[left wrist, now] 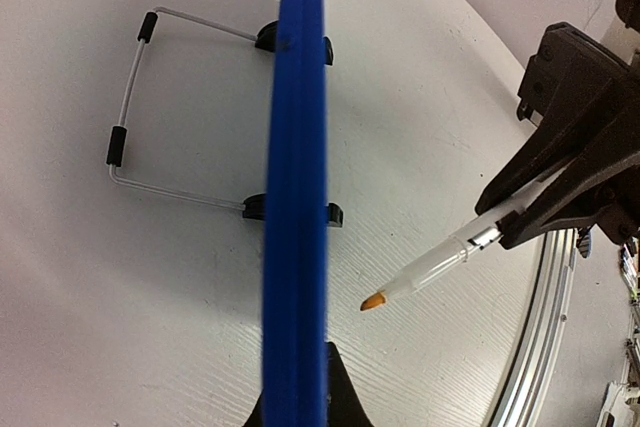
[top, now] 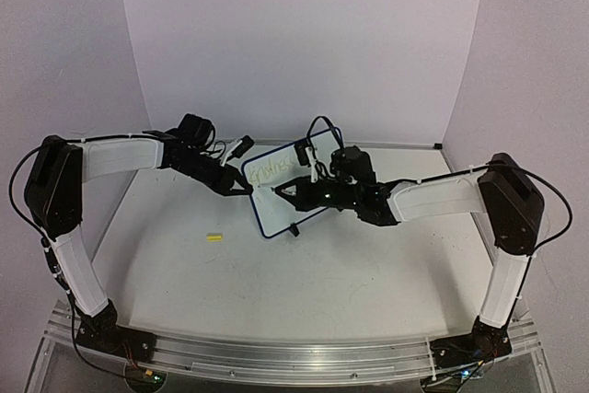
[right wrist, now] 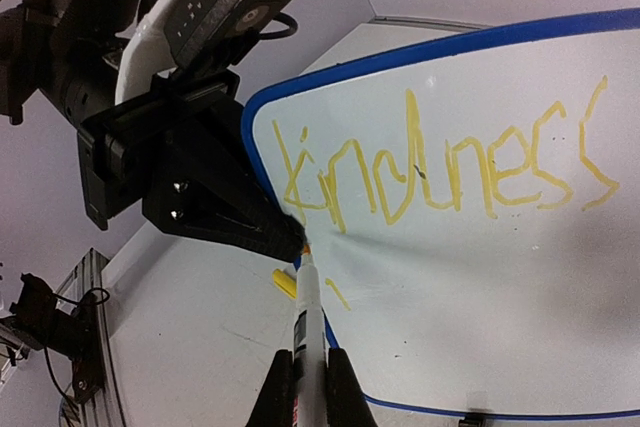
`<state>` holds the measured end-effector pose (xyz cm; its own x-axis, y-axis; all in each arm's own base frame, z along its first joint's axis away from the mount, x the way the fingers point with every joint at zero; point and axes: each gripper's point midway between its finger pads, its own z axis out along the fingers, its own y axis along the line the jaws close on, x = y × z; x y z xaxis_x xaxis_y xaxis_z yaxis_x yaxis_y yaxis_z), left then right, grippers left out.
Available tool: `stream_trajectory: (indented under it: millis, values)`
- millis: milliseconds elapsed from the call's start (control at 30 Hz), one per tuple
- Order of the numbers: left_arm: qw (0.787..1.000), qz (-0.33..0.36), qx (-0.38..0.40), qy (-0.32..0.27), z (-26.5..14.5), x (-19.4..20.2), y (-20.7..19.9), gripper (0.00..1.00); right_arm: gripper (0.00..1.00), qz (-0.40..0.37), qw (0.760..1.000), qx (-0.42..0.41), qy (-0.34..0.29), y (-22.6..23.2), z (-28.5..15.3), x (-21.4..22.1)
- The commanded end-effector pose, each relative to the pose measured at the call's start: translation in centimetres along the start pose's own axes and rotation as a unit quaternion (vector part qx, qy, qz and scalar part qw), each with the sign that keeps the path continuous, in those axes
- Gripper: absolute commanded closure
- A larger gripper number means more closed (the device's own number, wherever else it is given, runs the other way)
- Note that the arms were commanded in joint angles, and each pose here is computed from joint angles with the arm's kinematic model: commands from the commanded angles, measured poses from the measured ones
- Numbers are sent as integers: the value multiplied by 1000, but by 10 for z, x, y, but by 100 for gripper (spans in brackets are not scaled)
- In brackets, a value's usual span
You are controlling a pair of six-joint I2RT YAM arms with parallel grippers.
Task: Write a sentence on the whiteboard
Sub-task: Write on the whiteboard with the whiteboard marker without the cap.
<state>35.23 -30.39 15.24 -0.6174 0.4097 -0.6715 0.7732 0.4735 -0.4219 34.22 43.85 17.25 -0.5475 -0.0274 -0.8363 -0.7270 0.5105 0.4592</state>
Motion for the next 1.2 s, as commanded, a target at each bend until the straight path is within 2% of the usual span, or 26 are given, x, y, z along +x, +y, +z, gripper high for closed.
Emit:
stream_trajectory:
  millis: [0,667,1167]
  values:
    - [1000,18,-6,-11,-6,-14,-1,100,100,-1,1000,7,-4,-5,8,-3]
    - [1000,17,-5,-9,-5,-14,-1,100,100,8,999,42,18,-24,11,18]
    - [1000,19,-5,-10,-6,-15,-2,100,100,23,997,35,63,-30,11,55]
